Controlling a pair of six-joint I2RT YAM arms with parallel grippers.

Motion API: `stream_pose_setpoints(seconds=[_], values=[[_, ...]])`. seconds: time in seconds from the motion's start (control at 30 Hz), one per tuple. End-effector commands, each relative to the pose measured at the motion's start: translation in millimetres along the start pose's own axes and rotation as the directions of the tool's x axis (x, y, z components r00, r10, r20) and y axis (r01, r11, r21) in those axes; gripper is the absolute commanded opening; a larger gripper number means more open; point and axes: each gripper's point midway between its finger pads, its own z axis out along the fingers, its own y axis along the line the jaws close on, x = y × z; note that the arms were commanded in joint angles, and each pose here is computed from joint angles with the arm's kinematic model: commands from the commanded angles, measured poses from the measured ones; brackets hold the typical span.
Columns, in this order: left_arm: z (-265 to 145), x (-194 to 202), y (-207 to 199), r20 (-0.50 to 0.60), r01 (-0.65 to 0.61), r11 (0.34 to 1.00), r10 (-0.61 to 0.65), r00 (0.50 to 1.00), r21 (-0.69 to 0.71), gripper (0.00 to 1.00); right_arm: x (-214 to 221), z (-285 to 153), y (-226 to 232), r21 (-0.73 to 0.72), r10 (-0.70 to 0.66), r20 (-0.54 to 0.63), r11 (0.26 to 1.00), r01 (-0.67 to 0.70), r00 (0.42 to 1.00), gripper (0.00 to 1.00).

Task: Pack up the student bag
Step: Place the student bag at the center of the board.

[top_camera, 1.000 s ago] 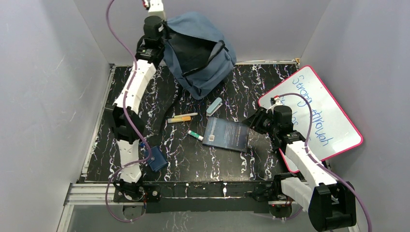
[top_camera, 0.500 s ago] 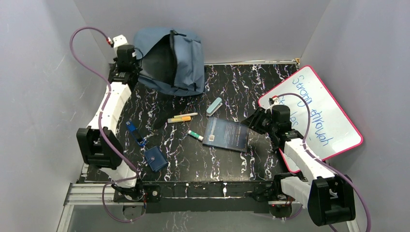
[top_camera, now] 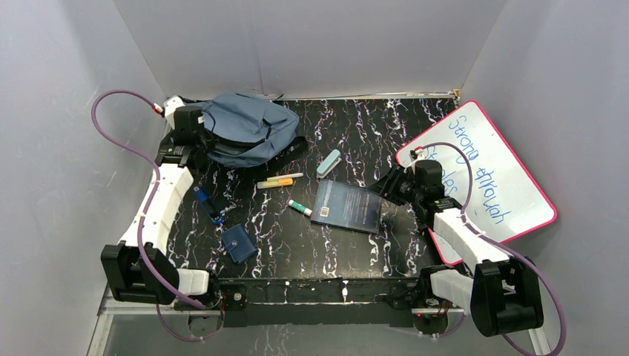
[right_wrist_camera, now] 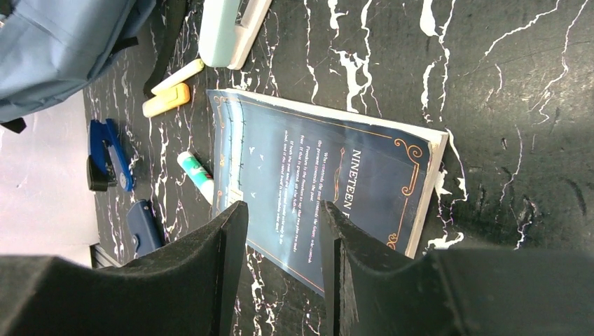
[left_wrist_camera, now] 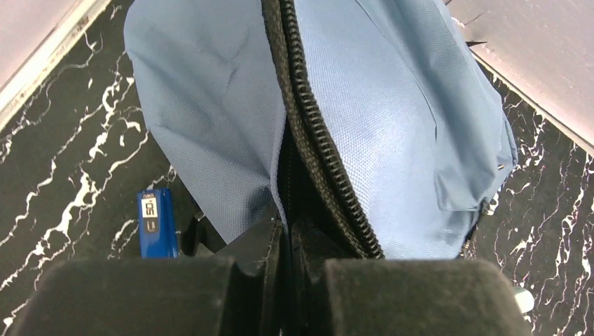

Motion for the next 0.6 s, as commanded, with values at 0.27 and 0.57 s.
stream_pose_setpoints(seconds=[0.27, 0.57], values=[[-16.5, 45.0, 37.4, -0.061, 0.001, 0.998, -0.005, 0.998, -0.065, 0.29, -6.1, 1.5, 8.3, -0.041, -0.024, 0.024, 0.999, 0.025, 0.999, 0.51], [-78.5, -9.4, 62.0, 0.07, -0.043, 0.991, 0.053, 0.996, -0.126, 0.65, -9.5, -10.4, -35.2, 0.223, -0.039, 0.042, 0.974, 0.029, 0.998, 0.64]])
